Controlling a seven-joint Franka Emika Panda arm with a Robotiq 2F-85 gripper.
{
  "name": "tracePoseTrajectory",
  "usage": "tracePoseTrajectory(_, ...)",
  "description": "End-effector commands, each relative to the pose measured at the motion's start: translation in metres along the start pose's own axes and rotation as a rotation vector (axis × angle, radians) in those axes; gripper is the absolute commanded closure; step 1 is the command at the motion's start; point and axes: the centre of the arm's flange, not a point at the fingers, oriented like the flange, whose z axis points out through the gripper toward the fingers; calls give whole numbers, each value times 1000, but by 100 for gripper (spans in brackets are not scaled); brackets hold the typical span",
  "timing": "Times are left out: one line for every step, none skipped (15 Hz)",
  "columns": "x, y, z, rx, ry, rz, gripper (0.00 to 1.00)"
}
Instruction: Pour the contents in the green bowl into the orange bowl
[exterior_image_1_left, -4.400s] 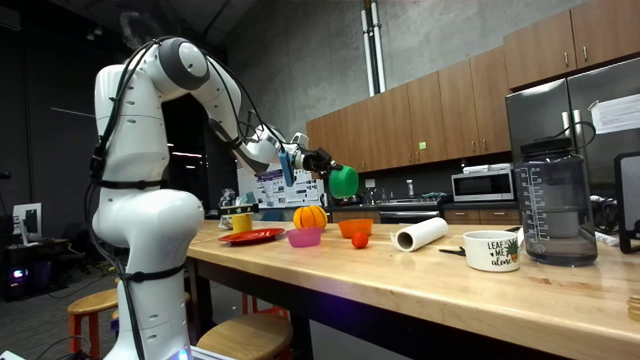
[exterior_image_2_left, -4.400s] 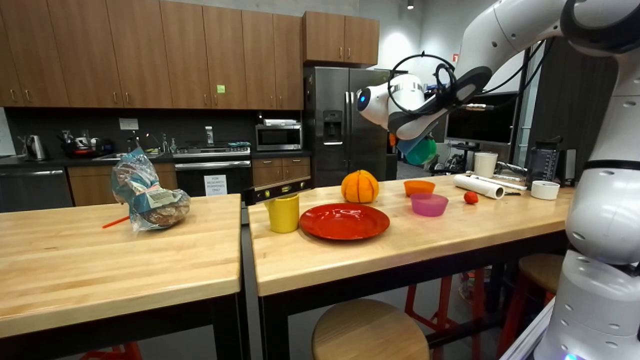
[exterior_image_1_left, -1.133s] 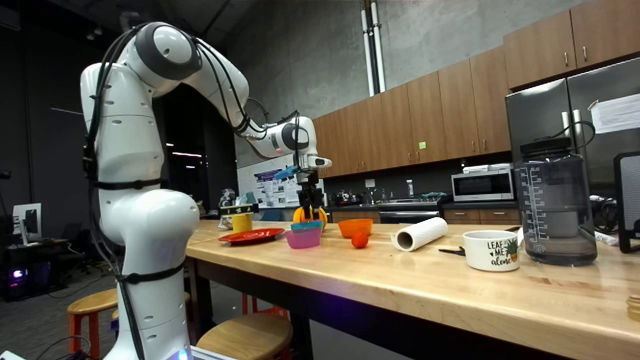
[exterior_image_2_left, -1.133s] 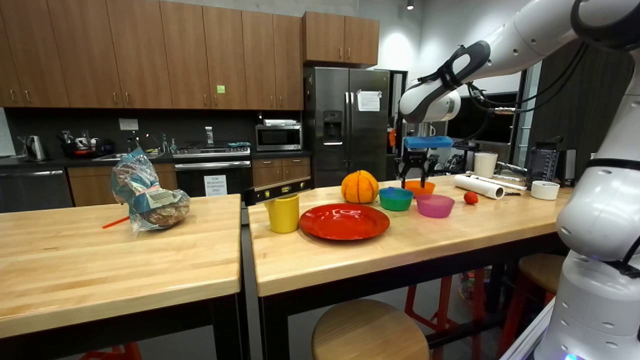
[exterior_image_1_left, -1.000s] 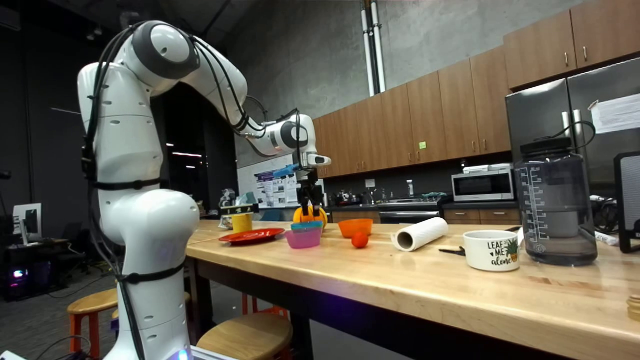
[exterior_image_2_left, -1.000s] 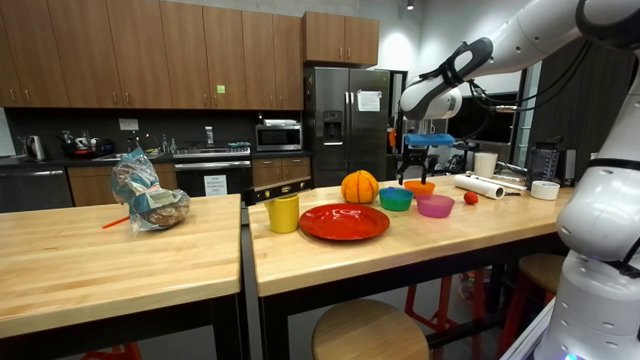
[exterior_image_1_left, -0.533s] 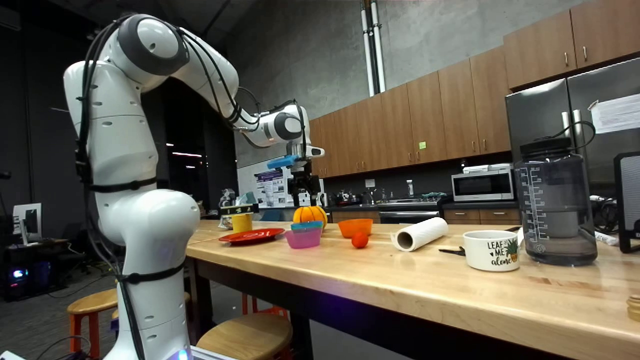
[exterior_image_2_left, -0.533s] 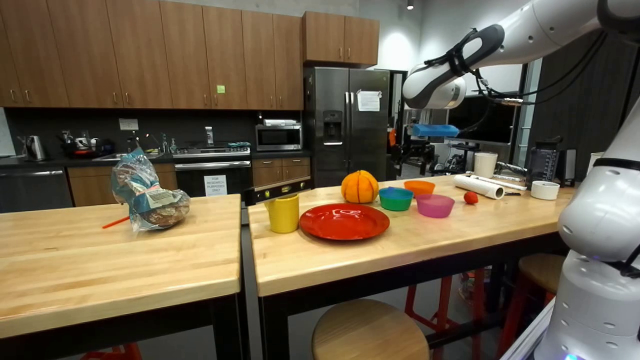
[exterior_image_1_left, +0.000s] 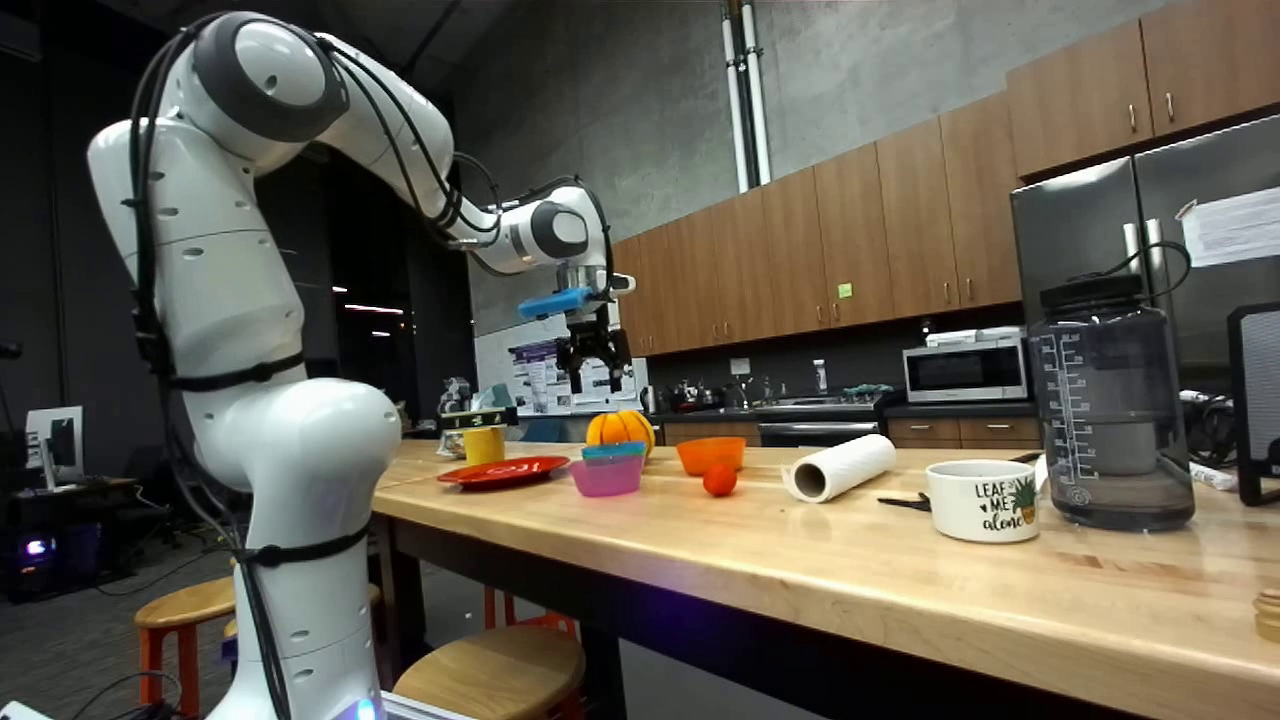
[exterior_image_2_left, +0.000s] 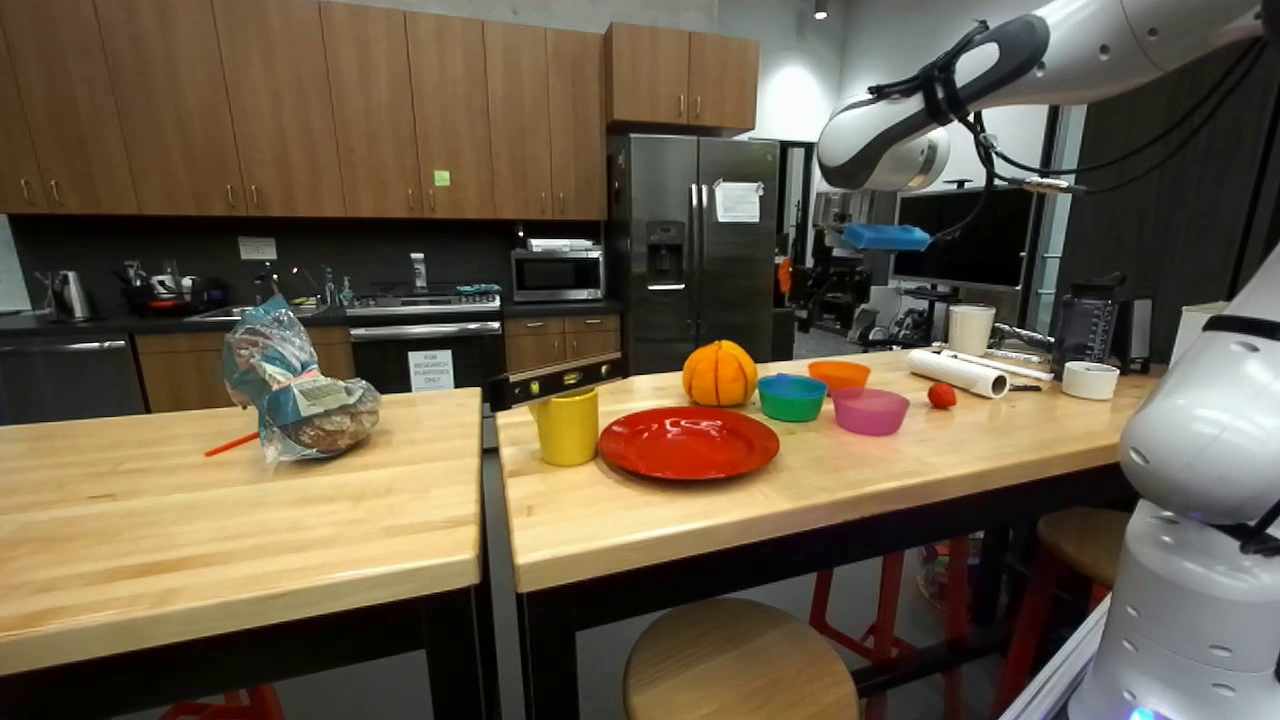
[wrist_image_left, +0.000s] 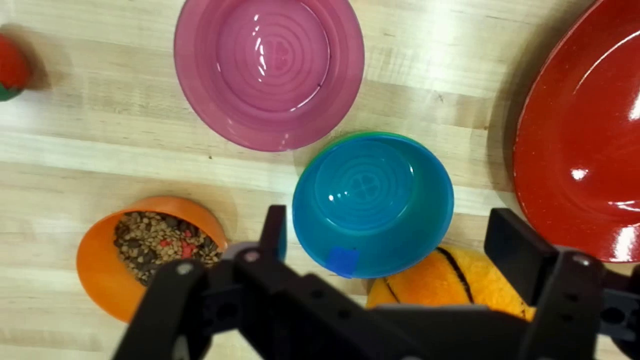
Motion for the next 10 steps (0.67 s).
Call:
tracePoseTrajectory(-21,0,-20,0,23,-24,0)
tracePoseTrajectory(-26,2,-25,1,26,-22,0)
tracePoseTrajectory(-30,2,-29,3,28,-21,0)
tracePoseTrajectory(-35,4,-33,4,31,-19,0)
tracePoseTrajectory(-39,4,-37,5,32,-16,0)
tracePoseTrajectory(-42,5,-41,8,36,-6,0)
tracePoseTrajectory(-45,6,-44,12,40,-3,0)
tracePoseTrajectory(-48,8,-47,13,46,-2,0)
tracePoseTrajectory(-51,8,-51,13,54,3,0)
tracePoseTrajectory(-53,9,-53,15,60,4,0)
